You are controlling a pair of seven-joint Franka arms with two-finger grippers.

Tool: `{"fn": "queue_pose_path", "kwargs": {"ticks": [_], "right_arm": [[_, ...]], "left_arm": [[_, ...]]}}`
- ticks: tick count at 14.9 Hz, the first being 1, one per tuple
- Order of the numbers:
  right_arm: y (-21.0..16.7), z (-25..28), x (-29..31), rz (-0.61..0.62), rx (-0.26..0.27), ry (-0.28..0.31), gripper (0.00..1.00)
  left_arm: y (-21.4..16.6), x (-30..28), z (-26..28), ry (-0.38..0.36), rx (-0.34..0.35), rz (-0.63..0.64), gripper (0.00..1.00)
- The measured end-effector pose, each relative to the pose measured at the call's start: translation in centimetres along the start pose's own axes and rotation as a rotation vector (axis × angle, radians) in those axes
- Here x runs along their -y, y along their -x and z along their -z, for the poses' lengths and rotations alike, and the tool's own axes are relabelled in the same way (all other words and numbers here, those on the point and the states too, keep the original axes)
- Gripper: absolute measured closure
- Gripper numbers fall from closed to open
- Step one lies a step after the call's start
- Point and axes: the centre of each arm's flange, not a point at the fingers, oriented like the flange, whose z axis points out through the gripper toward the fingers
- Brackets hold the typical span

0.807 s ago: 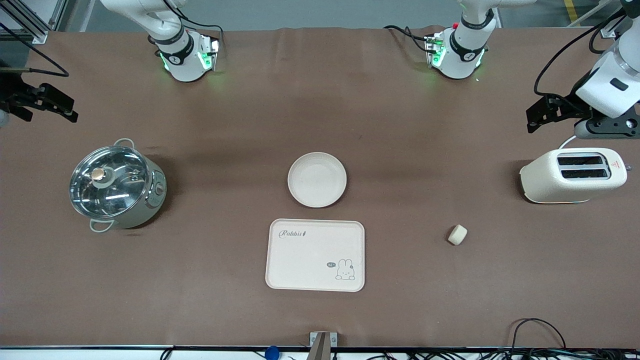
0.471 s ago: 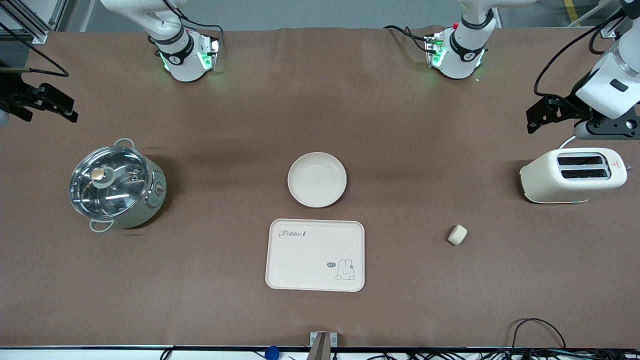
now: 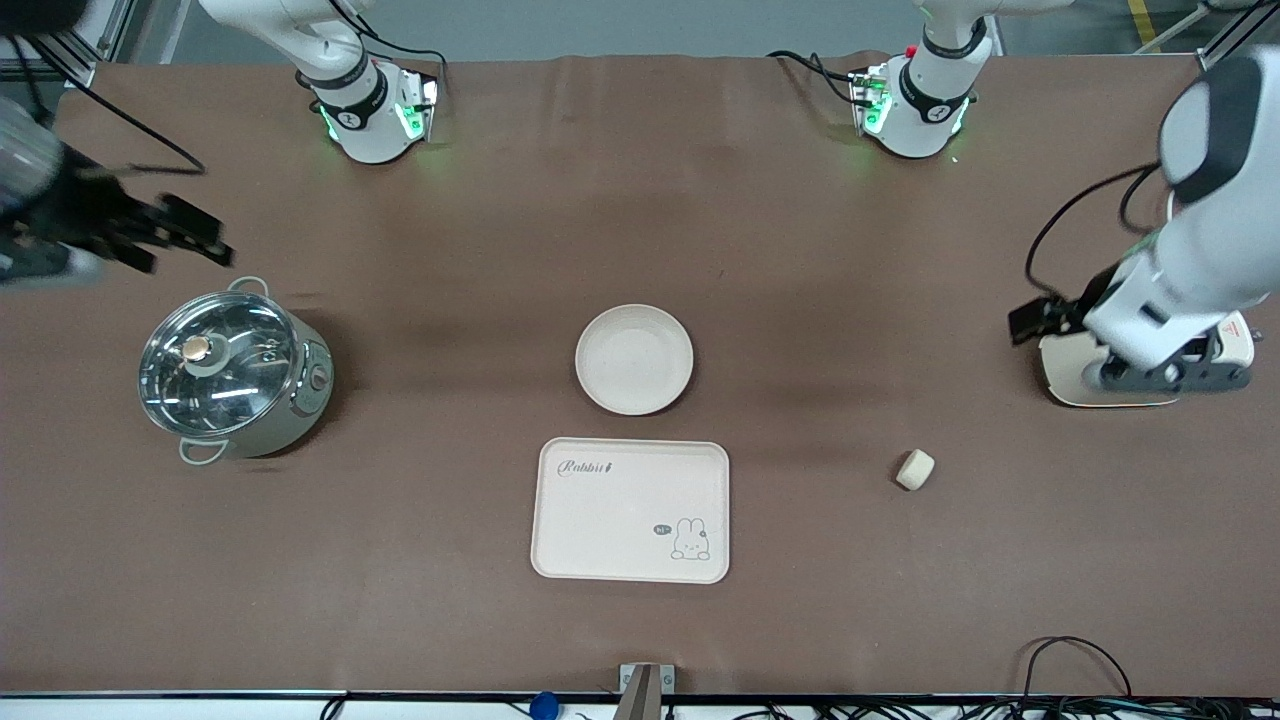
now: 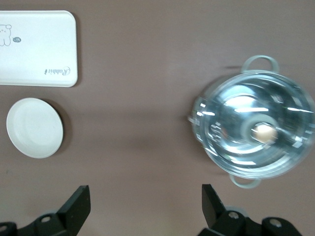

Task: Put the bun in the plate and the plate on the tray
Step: 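Reach the left gripper toward the bun while the right gripper reaches the plate, then grasp the white bun with the left gripper while the right gripper grips the plate, then carry the bun with the left gripper over the white plate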

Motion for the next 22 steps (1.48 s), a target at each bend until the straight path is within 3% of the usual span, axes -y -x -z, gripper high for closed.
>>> {"fn": "queue_pose_path", "kwargs": {"ticks": [3, 6, 9, 13, 18, 22], "right_arm": [[-3.0, -8.9, 7.4, -0.02, 0.042, -0.001, 0.0], [-4.6, -16.2, 13.1, -0.024, 0.051, -0.032, 0.0], [-3.7, -23.8, 18.5, -0.01, -0.008, -0.036, 0.0], [0.3, -34.4, 23.9, 0.004, -0.078, -0.061, 0.0], [3.3, -41.9, 27.1, 0.018, -0.095, -0.069, 0.0], [4.0, -43.3, 27.6, 0.032, -0.094, -0.059, 0.0]], "left_arm": [[-3.8, -0.5, -7.1, 0.017, -0.03, 0.026, 0.0], [-5.9, -0.9, -13.2, 0.03, -0.047, 0.043, 0.0], [-7.4, -1.8, -18.5, 0.044, -0.063, 0.035, 0.0], [-8.1, -4.2, -24.9, 0.054, -0.059, 0.008, 0.0], [-8.2, -5.0, -28.2, 0.057, -0.045, 0.0, 0.05], [-8.7, -4.9, -29.8, 0.066, -0.085, 0.005, 0.11]]}}
